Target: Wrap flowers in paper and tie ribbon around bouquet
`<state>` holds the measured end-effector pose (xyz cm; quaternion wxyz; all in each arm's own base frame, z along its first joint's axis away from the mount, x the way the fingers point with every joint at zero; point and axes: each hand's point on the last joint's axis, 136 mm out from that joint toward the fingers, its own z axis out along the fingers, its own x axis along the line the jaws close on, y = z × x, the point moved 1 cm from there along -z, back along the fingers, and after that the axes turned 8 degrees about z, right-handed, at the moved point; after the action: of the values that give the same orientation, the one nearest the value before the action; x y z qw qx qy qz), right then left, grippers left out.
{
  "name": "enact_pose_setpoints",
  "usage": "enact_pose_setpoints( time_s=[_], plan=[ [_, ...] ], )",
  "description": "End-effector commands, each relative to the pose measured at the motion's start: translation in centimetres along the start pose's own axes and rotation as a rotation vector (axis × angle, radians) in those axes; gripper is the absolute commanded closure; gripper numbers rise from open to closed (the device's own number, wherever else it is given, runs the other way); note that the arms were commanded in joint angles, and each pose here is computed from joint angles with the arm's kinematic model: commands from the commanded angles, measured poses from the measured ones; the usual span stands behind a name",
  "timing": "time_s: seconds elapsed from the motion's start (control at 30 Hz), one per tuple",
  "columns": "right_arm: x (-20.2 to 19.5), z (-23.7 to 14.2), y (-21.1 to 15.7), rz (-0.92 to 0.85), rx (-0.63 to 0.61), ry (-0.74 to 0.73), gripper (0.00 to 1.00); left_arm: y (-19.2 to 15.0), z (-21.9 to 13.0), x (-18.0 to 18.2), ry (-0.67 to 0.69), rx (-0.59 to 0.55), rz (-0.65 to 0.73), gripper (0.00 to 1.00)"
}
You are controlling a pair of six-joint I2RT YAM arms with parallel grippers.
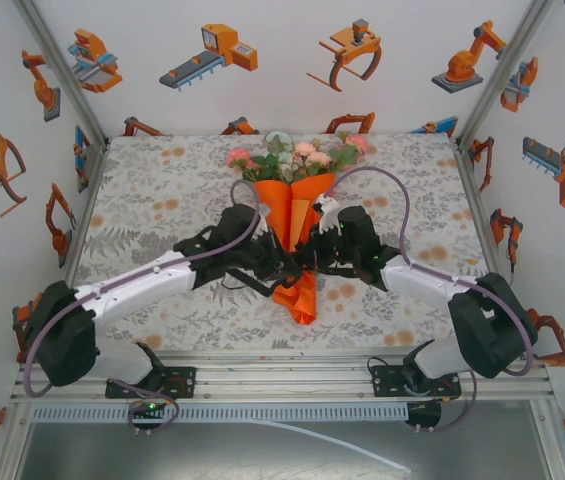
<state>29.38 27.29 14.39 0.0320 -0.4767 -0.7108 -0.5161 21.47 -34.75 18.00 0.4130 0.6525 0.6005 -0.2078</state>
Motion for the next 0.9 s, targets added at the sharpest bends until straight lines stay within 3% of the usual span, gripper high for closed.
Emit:
enact_pose_setpoints(
  time_s=[0.0, 0.2, 0.5, 0.87],
  plan=[
    [0.4, 0.1, 1.3, 0.004, -0.033, -0.007, 1.00, -1.6, 2.1, -0.4, -0.045, 0.100, -0.027, 0.91],
    [0.6, -0.3, 1.3, -0.004, -0.037, -0.008, 1.00, -2.9, 3.3, 0.5, -0.045, 0.164, 0.000, 0.77],
    [1.3, -0.5, 1.1, -0.026, -0.016, 0.026, 1.00, -4.3, 1.6, 3.1, 0.070, 0.185, 0.089, 0.50],
    [2.4, -1.2, 0.2, -0.046, 0.002, 0.075, 1.00, -5.3, 0.8, 6.7, 0.170, 0.150, 0.139, 0.43]
  ],
)
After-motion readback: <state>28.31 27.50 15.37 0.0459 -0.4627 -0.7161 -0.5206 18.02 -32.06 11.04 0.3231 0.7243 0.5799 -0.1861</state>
